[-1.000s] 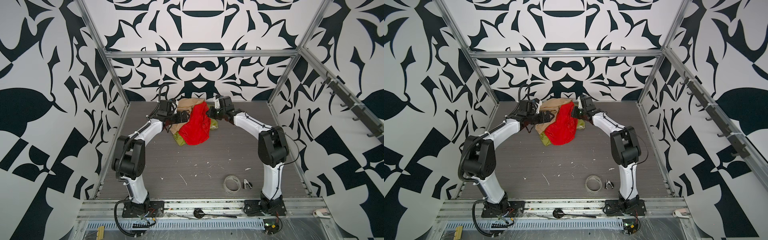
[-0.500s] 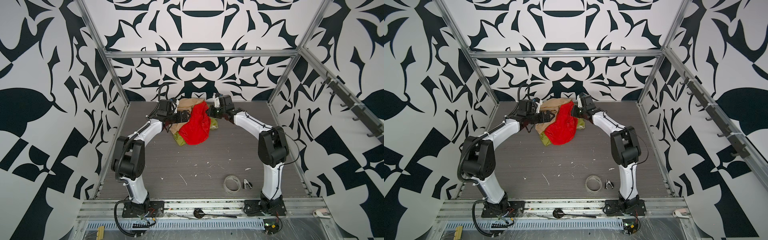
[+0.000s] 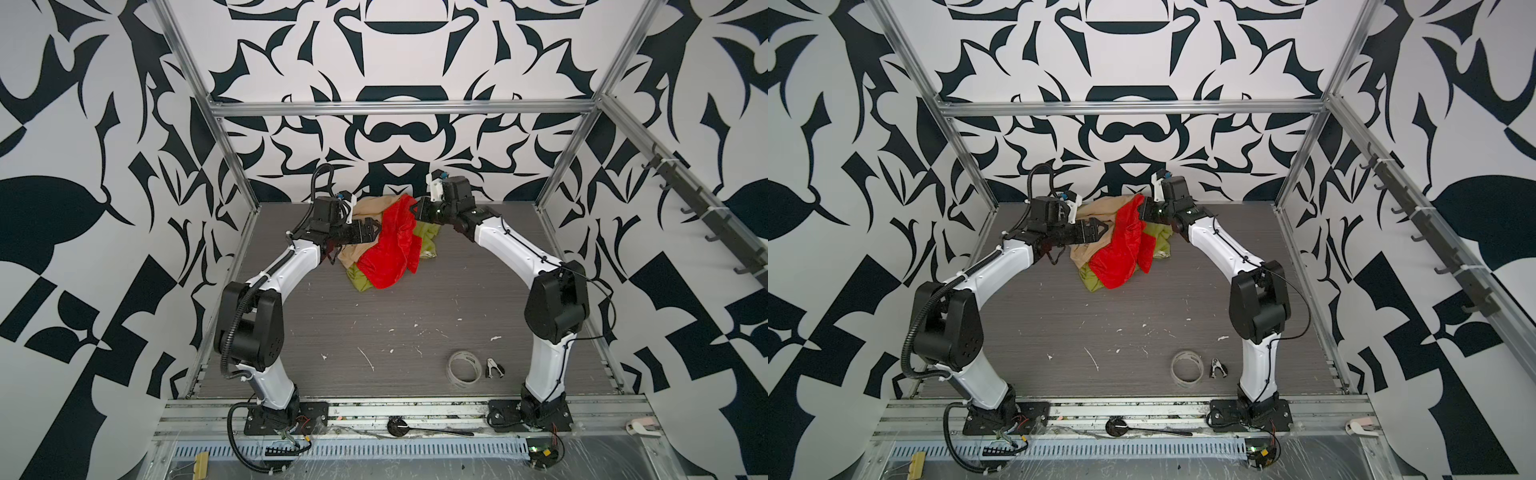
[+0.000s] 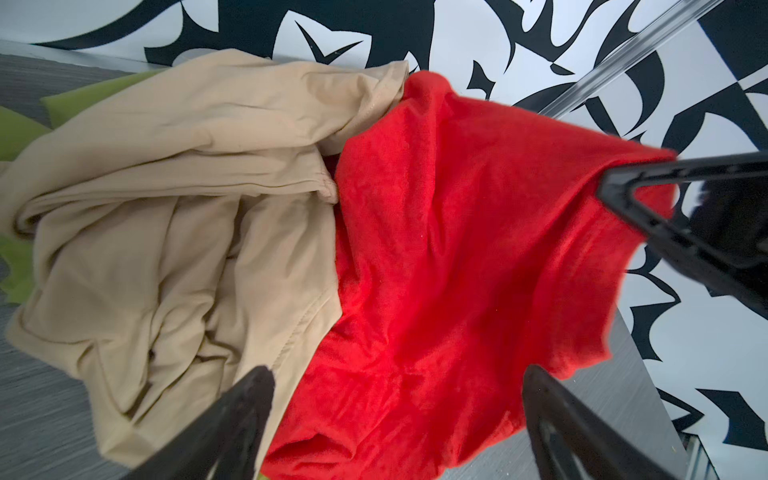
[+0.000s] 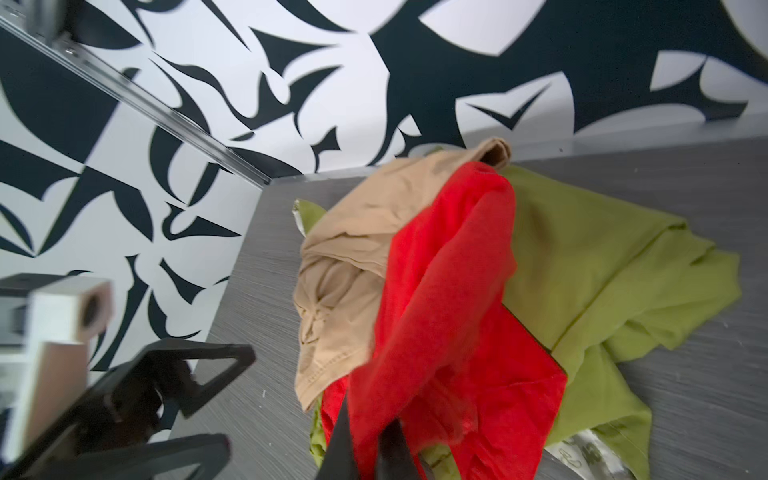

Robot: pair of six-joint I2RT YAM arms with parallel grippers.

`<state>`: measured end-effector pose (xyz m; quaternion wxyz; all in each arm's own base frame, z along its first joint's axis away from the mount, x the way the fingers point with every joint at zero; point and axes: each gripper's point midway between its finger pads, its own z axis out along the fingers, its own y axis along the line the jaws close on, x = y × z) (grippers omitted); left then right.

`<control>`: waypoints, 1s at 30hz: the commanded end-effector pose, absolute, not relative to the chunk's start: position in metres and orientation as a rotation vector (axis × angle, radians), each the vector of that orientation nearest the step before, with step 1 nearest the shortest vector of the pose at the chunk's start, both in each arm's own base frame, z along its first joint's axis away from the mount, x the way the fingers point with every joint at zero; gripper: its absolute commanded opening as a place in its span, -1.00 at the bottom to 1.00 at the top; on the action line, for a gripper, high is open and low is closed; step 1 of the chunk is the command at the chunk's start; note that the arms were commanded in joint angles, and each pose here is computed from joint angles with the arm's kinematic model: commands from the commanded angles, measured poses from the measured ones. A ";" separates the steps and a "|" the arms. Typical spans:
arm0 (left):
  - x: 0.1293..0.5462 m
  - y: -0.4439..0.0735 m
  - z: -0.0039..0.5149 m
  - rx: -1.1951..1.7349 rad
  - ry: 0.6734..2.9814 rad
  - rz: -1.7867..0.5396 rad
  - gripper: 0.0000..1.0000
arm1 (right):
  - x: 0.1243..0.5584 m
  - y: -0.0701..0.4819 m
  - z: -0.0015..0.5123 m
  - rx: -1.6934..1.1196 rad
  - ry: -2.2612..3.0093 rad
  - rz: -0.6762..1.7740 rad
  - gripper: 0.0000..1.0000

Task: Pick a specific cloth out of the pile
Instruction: 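Lift the red cloth up and away from the pile with the right gripper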

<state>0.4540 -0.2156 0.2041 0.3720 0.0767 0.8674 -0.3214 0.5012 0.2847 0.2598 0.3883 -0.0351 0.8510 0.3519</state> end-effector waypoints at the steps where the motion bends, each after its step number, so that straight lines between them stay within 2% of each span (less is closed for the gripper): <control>1: 0.449 -0.215 0.216 0.212 2.195 -0.837 0.92 | 0.493 0.290 0.322 -0.151 2.027 0.925 -1.00; 30: 0.431 -0.194 0.248 0.246 2.081 -0.747 0.97 | 0.469 0.296 0.438 -0.262 1.831 0.904 -1.00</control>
